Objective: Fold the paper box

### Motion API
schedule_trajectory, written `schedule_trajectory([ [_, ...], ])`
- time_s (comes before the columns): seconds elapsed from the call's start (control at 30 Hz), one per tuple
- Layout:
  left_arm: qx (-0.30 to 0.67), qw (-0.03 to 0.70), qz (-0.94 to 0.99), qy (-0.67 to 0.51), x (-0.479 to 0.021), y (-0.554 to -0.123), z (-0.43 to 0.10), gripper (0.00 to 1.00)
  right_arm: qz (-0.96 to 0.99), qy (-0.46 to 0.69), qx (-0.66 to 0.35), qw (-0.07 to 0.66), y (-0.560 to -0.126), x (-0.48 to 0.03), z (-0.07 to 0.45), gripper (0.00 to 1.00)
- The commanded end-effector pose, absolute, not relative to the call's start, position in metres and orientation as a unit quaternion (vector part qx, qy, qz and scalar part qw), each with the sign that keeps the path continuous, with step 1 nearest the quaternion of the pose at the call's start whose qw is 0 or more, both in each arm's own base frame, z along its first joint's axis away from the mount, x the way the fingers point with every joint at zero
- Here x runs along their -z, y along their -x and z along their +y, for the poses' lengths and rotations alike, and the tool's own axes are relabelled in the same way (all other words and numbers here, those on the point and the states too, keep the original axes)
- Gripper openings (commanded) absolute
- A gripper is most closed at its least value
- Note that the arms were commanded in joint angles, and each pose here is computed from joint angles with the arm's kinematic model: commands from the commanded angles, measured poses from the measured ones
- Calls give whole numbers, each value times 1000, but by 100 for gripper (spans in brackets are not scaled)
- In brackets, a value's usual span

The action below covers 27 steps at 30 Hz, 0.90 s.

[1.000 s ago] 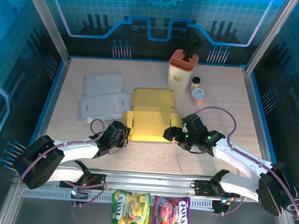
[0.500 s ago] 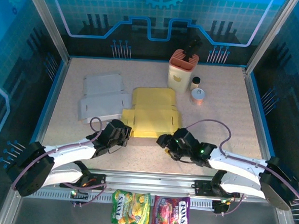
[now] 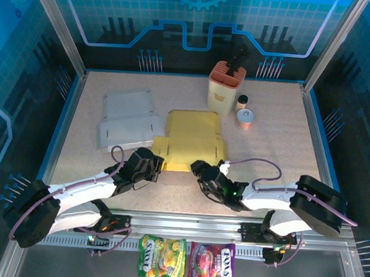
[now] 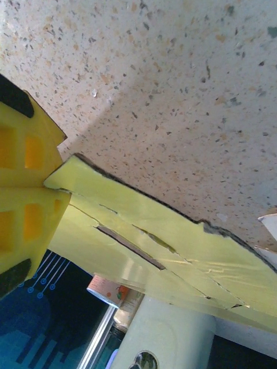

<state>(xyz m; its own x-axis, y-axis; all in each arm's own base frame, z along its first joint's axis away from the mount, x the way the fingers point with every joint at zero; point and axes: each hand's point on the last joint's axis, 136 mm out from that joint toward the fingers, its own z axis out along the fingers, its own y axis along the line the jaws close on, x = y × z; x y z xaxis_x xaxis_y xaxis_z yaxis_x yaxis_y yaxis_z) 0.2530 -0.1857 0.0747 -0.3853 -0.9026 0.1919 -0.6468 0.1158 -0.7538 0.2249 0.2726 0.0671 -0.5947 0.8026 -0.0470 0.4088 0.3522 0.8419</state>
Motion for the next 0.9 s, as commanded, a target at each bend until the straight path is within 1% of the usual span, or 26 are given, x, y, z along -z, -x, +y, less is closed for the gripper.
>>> schedule_trajectory([
  [0.0, 418, 144, 731, 519, -89, -253, -198, 1, 736, -407, -470, 268, -246, -101, 282, 59],
  [0.43, 419, 145, 732, 518, -92, -254, -200, 1, 745, -416, -448, 268, -250, -107, 271, 31],
  [0.57, 418, 147, 731, 519, -93, -253, -197, 2, 744, -421, -445, 268, -256, -112, 267, 20],
  [0.6, 418, 147, 732, 519, -94, -252, -197, 4, 743, -424, -444, 267, -258, -114, 266, 15],
  [0.63, 417, 147, 733, 517, -95, -252, -197, 10, 742, -424, -445, 267, -259, -116, 266, 9],
  [0.67, 415, 147, 735, 515, -97, -250, -196, 18, 742, -424, -446, 265, -259, -119, 267, 4],
  [0.7, 410, 148, 739, 514, -98, -248, -194, 30, 744, -424, -444, 263, -260, -122, 266, 0],
  [0.73, 407, 150, 742, 511, -103, -246, -191, 40, 744, -424, -443, 264, -261, -128, 266, 0],
  [0.8, 397, 163, 751, 501, -114, -241, -183, 54, 752, -422, -431, 266, -261, -141, 263, 0],
  [0.87, 388, 181, 762, 486, -130, -236, -175, 63, 757, -415, -423, 274, -264, -159, 259, 0],
])
